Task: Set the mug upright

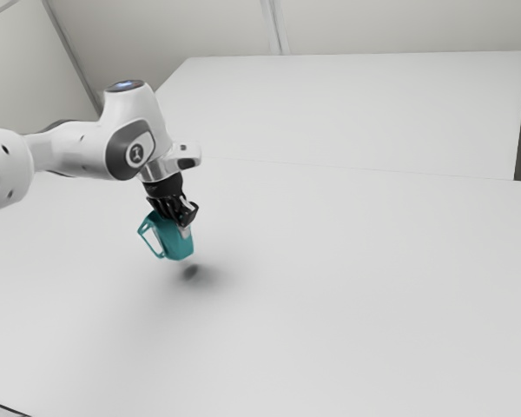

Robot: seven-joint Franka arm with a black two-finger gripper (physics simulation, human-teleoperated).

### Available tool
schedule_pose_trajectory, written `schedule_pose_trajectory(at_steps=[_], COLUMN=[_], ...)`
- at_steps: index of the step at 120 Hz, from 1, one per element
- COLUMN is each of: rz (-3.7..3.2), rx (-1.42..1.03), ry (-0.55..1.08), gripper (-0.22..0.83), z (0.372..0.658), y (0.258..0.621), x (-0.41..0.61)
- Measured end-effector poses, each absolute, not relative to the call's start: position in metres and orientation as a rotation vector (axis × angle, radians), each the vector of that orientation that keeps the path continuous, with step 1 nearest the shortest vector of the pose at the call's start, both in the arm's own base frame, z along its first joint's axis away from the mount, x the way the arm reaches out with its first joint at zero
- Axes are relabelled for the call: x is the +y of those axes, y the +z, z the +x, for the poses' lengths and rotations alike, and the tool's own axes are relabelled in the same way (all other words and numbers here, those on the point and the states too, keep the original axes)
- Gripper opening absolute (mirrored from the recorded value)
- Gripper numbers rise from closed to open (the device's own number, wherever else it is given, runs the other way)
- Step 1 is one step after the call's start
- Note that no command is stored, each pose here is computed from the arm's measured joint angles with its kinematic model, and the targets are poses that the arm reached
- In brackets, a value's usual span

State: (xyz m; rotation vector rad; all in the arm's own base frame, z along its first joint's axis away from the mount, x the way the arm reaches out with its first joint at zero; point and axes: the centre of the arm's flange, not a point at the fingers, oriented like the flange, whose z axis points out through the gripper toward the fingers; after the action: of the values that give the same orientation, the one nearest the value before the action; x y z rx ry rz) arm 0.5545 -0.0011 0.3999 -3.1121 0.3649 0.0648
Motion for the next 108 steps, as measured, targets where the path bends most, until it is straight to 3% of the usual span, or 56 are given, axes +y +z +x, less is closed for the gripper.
schedule_pose_trajectory(at_steps=[55, 108], rz=[-3.053, -3.050], rx=[0.229, 0.100], ry=[-0.028, -0.090], gripper=[-0.14, -0.14], z=[0.533, 0.530], y=[0.371, 0.354], x=[-0.015, -0.018])
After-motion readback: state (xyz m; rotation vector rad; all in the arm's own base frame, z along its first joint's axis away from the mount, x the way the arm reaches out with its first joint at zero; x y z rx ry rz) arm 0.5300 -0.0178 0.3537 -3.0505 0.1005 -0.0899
